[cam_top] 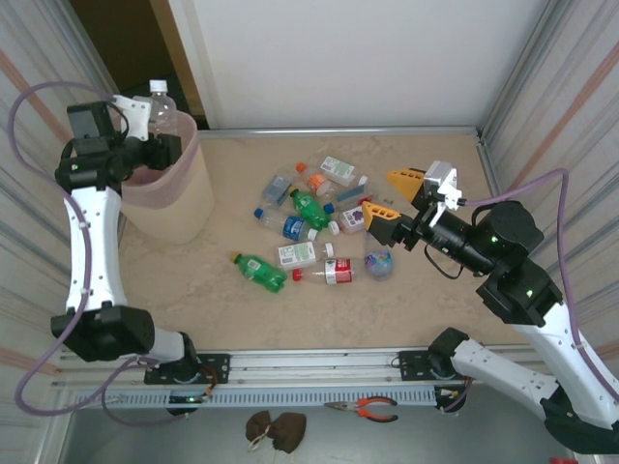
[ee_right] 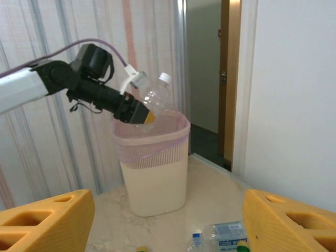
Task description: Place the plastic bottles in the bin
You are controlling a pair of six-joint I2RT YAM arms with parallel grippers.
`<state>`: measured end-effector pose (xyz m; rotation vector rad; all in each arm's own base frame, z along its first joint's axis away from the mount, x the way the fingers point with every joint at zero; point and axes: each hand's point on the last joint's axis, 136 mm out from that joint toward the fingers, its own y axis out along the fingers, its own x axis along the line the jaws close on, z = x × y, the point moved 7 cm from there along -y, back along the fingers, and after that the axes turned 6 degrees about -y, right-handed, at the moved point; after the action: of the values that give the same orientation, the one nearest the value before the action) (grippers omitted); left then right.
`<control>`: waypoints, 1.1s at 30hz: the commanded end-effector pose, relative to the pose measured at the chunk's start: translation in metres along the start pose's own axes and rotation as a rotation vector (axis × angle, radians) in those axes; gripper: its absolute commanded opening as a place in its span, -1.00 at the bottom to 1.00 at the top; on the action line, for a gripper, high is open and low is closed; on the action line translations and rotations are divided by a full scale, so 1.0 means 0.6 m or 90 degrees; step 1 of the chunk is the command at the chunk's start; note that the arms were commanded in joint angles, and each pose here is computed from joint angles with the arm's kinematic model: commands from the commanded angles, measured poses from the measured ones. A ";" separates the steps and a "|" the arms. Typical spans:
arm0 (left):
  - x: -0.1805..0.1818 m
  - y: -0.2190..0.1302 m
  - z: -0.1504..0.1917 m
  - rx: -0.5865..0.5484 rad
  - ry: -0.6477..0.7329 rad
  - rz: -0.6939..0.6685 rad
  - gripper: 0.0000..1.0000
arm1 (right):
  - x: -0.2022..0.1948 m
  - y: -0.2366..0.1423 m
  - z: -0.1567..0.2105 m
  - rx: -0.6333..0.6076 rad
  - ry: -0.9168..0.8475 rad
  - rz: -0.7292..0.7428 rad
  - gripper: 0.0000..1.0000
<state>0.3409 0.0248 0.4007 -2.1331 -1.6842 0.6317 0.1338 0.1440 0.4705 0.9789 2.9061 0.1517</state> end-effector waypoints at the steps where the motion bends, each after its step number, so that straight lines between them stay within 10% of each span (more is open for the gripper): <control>1: 0.025 0.000 0.015 0.049 -0.006 -0.056 0.08 | 0.003 -0.002 0.000 -0.007 0.003 -0.005 0.45; 33: 0.025 0.083 0.043 0.149 -0.141 0.053 0.06 | 0.003 -0.024 0.015 0.000 0.000 0.012 0.45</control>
<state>0.3715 0.0297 0.3385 -2.0126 -1.5334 1.0764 0.1276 0.1380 0.4621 0.9862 2.9065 0.1533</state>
